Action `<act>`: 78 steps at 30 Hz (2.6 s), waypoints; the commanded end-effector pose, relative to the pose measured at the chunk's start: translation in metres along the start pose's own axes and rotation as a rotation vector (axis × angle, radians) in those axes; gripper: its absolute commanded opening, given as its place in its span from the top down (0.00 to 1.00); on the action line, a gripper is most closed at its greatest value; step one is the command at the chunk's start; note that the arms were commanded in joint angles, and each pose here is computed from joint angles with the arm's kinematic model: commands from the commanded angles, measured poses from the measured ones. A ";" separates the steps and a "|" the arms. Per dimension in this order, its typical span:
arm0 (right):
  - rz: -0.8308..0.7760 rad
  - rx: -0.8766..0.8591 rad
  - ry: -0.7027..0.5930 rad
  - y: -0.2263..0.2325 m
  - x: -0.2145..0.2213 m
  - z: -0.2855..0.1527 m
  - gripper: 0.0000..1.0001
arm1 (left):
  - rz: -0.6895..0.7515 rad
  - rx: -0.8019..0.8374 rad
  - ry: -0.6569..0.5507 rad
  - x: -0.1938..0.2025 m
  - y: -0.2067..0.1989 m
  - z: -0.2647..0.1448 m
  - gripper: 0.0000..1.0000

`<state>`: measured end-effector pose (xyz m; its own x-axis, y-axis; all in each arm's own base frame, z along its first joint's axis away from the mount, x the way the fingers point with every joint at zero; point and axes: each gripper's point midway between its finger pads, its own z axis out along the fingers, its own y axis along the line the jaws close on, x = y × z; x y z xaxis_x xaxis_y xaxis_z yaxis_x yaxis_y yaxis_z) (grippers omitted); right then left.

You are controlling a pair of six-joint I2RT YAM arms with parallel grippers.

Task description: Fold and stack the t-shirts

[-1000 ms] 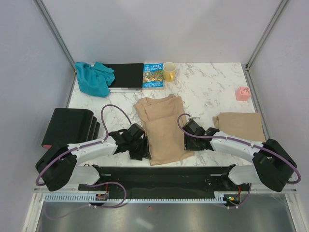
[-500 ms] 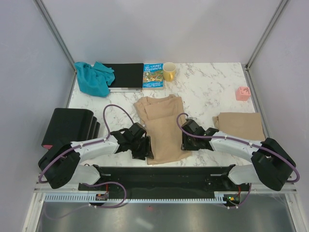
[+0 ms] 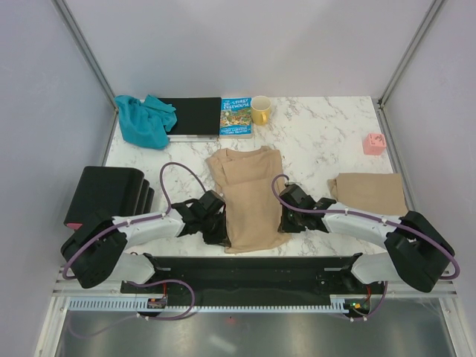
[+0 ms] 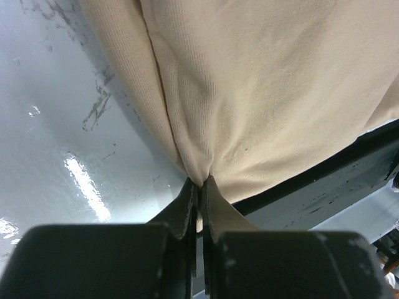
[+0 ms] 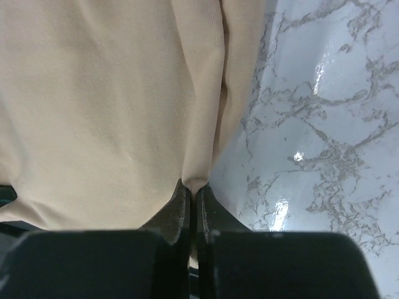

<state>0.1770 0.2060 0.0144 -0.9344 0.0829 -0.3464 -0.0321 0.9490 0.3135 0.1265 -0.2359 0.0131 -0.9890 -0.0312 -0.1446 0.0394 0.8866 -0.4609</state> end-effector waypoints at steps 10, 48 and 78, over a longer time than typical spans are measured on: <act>-0.041 -0.084 -0.033 0.022 -0.008 -0.025 1.00 | 0.034 -0.024 -0.149 -0.027 -0.008 -0.031 0.98; -0.197 -0.059 -0.331 0.080 -0.183 -0.060 1.00 | 0.053 -0.019 -0.532 -0.226 -0.066 -0.117 0.98; -0.077 -0.051 -0.337 0.053 -0.302 0.006 0.94 | -0.015 -0.124 -0.571 -0.327 -0.043 -0.089 0.98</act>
<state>0.4300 0.2269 0.1030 -0.8207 0.0892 -0.5644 -0.1001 0.9500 0.2957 0.4107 -0.2252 0.1400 -0.8006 -0.2651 -0.5373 -0.0495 0.9230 -0.3817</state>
